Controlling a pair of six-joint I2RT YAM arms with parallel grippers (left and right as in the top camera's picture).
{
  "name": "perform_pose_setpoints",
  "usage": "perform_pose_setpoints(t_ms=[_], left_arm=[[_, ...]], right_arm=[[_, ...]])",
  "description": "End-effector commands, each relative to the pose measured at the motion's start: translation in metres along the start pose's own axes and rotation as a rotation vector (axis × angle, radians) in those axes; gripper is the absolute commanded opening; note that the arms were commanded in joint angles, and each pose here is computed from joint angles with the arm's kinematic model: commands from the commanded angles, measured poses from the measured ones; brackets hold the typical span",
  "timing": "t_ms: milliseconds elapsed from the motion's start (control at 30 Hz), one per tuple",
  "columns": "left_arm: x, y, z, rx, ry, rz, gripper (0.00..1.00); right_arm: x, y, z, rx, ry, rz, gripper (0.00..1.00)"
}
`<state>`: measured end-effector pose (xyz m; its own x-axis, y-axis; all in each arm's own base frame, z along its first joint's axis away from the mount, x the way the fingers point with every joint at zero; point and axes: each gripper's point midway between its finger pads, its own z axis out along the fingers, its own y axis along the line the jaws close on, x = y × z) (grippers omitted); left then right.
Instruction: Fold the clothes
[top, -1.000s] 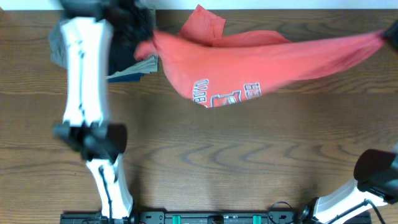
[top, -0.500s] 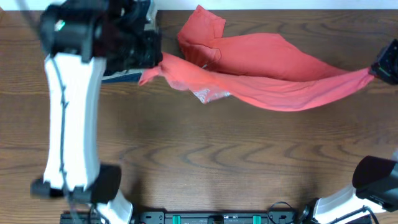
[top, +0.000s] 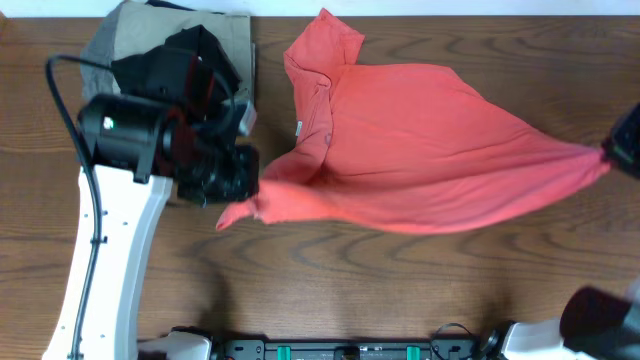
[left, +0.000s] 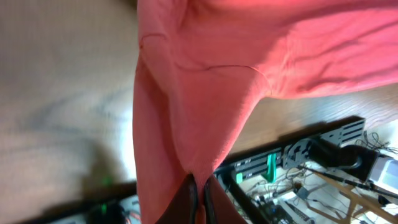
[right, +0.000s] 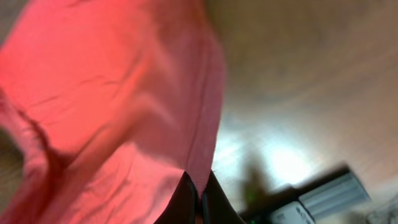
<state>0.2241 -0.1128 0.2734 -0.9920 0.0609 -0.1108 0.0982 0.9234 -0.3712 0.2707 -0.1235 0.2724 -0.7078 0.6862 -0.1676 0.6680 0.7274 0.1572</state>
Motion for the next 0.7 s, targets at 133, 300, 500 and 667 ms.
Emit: perform_pose_setpoints(t_ms=[133, 300, 500, 667], left_arm=[[0.059, 0.025, -0.005, -0.095, -0.007, -0.126, 0.06], [0.084, 0.032, 0.008, -0.092, 0.028, -0.177, 0.06], [0.108, 0.035, 0.031, -0.071, 0.129, -0.198, 0.06], [0.114, 0.041, 0.045, -0.082, 0.171, -0.211, 0.07]], right_arm=[[0.029, -0.06, 0.0, 0.191, -0.093, 0.205, 0.01], [0.046, -0.064, 0.022, 0.182, -0.044, 0.211, 0.01], [0.051, -0.067, 0.027, 0.193, -0.032, 0.231, 0.01], [0.051, -0.066, 0.026, 0.191, -0.039, 0.227, 0.01]])
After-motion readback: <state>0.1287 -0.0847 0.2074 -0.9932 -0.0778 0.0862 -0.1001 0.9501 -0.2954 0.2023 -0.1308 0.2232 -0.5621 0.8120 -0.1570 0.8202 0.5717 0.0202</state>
